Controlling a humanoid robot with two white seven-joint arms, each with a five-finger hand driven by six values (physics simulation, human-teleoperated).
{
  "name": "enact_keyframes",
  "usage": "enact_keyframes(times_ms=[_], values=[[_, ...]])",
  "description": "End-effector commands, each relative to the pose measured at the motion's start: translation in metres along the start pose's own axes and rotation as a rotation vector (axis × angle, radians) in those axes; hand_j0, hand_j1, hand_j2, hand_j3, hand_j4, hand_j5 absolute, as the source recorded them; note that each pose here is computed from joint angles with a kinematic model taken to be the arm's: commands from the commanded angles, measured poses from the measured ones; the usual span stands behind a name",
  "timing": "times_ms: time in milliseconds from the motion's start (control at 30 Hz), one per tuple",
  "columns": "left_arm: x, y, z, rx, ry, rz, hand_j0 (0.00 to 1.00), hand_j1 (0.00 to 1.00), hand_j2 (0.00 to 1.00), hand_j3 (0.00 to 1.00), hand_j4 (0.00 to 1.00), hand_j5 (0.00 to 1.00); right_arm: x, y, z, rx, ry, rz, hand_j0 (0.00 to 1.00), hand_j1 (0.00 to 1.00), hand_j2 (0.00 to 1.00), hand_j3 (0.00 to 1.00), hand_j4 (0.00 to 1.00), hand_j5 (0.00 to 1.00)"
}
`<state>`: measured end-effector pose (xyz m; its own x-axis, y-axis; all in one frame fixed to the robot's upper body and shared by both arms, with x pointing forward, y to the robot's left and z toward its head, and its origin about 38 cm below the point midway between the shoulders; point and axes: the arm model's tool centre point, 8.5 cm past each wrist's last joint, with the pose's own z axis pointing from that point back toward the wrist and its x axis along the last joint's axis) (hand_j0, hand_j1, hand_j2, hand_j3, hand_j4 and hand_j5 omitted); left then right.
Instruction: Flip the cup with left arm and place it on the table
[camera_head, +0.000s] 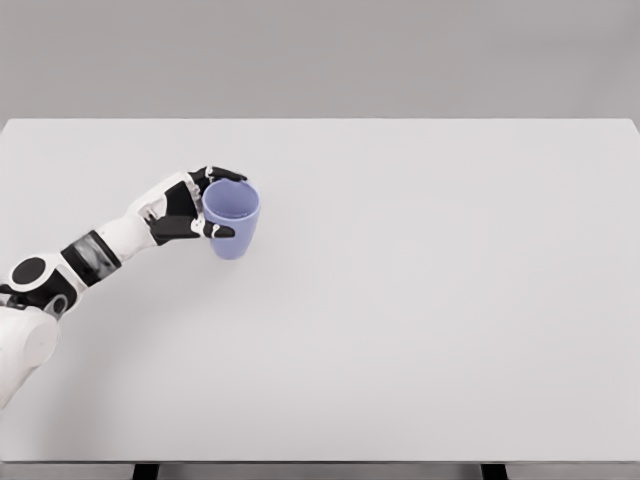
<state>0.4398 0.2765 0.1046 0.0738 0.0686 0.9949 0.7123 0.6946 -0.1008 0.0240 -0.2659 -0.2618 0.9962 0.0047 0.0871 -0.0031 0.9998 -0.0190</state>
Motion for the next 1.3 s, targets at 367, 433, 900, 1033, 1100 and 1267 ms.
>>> enact_keyframes(times_ms=[367,433,900,1033,1100,1267], values=[[-0.002,-0.001,-0.001,0.001,-0.003,0.005,0.95,0.95,0.95,0.95,0.95,0.95,0.0,0.0,0.0,0.0,0.0,0.0,1.0,1.0,1.0,1.0,1.0,1.0],[-0.002,0.0,-0.001,0.002,-0.003,0.003,0.97,0.97,0.97,0.97,0.97,0.97,0.0,0.0,0.0,0.0,0.0,0.0,1.0,1.0,1.0,1.0,1.0,1.0],[0.022,0.014,0.005,0.034,-0.052,-0.022,1.0,1.0,1.0,1.0,1.0,1.0,0.0,0.0,0.0,0.0,0.0,0.0,1.0,1.0,1.0,1.0,1.0,1.0],[0.027,0.018,0.006,0.044,-0.066,-0.023,1.0,1.0,1.0,1.0,1.0,1.0,0.0,0.0,0.0,0.0,0.0,0.0,1.0,1.0,1.0,1.0,1.0,1.0],[0.043,0.027,0.011,0.058,-0.084,-0.062,1.0,1.0,1.0,1.0,1.0,1.0,0.001,0.0,0.0,0.0,-0.002,0.0,1.0,1.0,1.0,1.0,1.0,1.0],[0.13,0.082,0.072,0.097,0.078,-0.698,1.0,1.0,1.0,1.0,1.0,1.0,0.001,0.0,0.0,0.0,-0.002,0.0,1.0,1.0,1.0,1.0,1.0,1.0]])
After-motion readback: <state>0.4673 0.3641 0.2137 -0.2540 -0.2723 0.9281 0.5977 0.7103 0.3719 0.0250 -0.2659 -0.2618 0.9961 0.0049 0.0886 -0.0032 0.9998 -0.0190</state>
